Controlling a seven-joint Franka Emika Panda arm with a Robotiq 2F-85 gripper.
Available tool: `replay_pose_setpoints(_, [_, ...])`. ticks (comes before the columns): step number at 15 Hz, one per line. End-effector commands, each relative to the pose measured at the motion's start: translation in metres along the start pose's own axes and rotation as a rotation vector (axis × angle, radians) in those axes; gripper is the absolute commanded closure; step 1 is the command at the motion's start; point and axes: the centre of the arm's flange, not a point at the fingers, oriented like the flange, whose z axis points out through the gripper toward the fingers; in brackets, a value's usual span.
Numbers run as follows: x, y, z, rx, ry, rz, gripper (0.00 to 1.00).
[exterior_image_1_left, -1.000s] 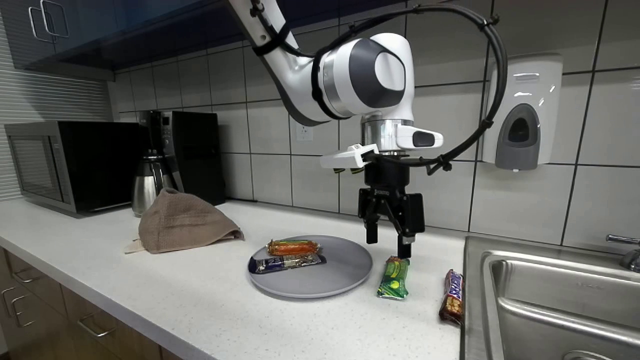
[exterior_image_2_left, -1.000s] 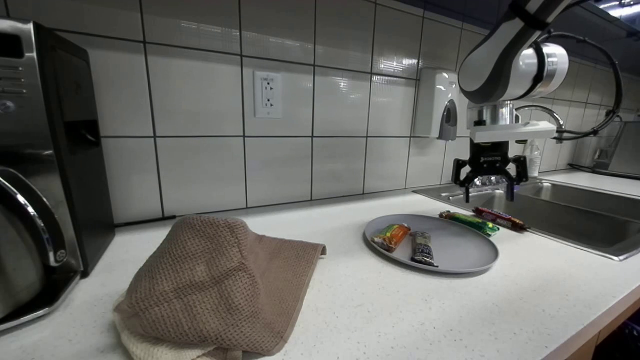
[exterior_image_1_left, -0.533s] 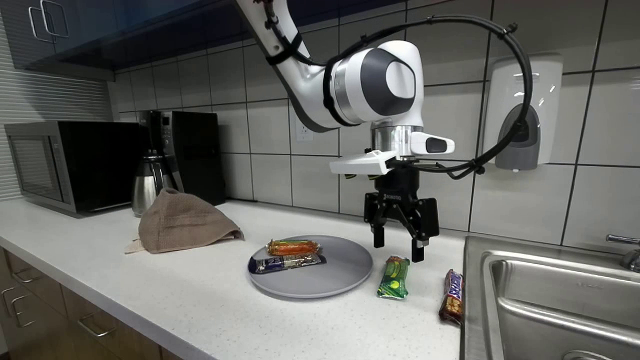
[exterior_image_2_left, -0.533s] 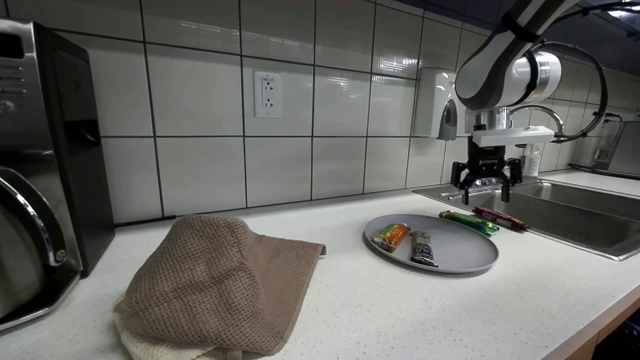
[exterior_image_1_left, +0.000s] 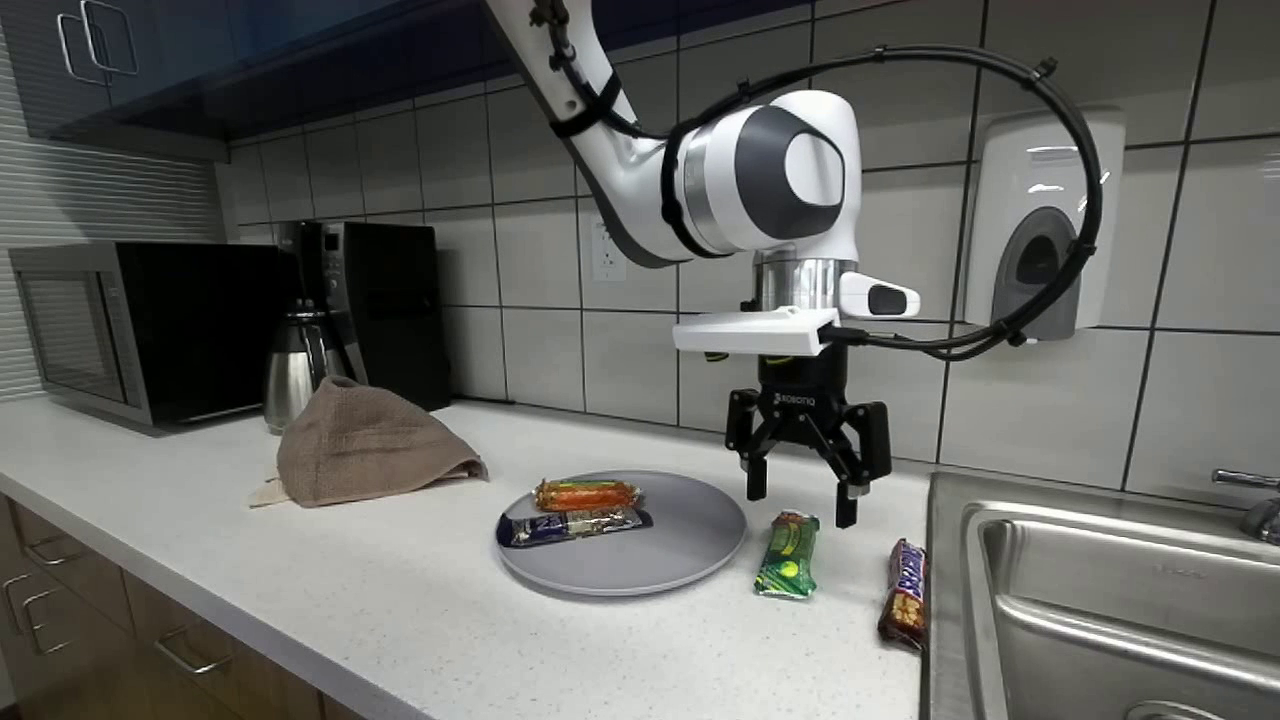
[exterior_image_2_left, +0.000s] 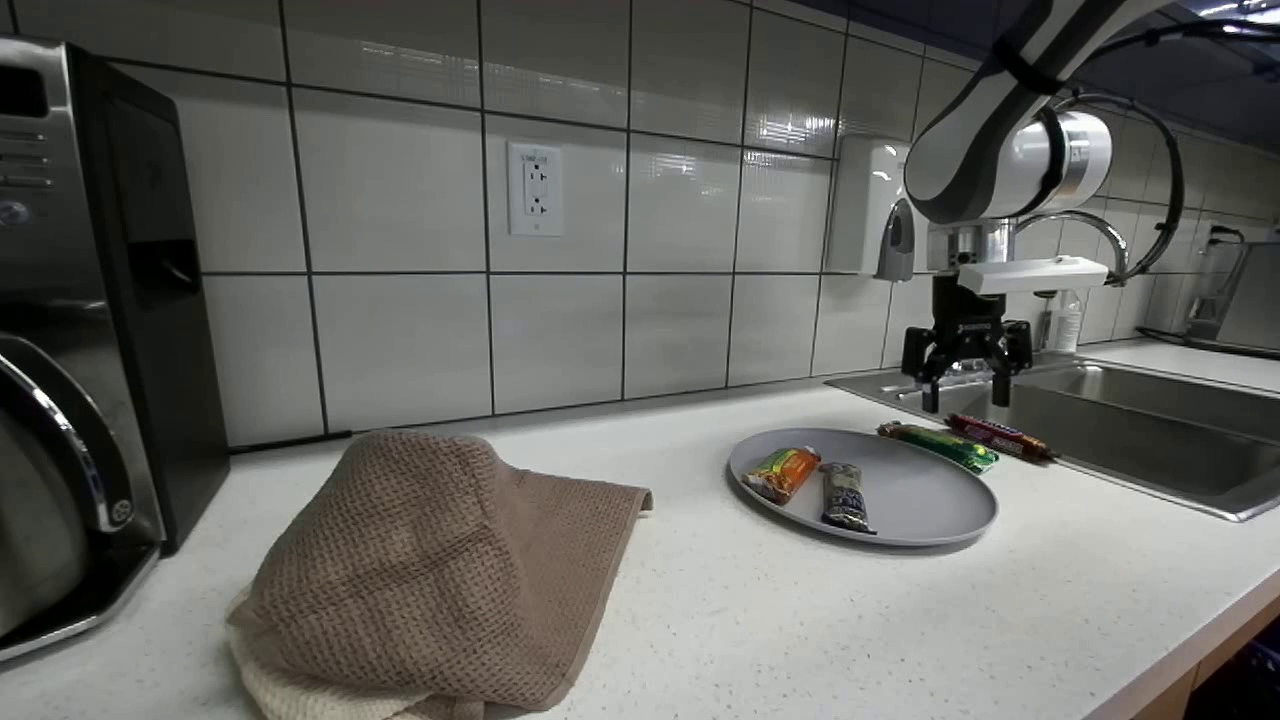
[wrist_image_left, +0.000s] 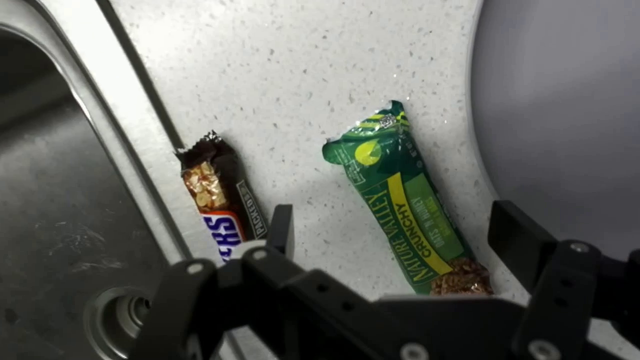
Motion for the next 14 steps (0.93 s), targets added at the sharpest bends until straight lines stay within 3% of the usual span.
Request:
replay_pose_setpoints(1, [0.014,0.005,0.001,0.018,-0.044,-0.062,0.0])
replay_pose_setpoints(14, [0.03,-0.005,0.018,-0.002,-0.111,-0.139,0.0])
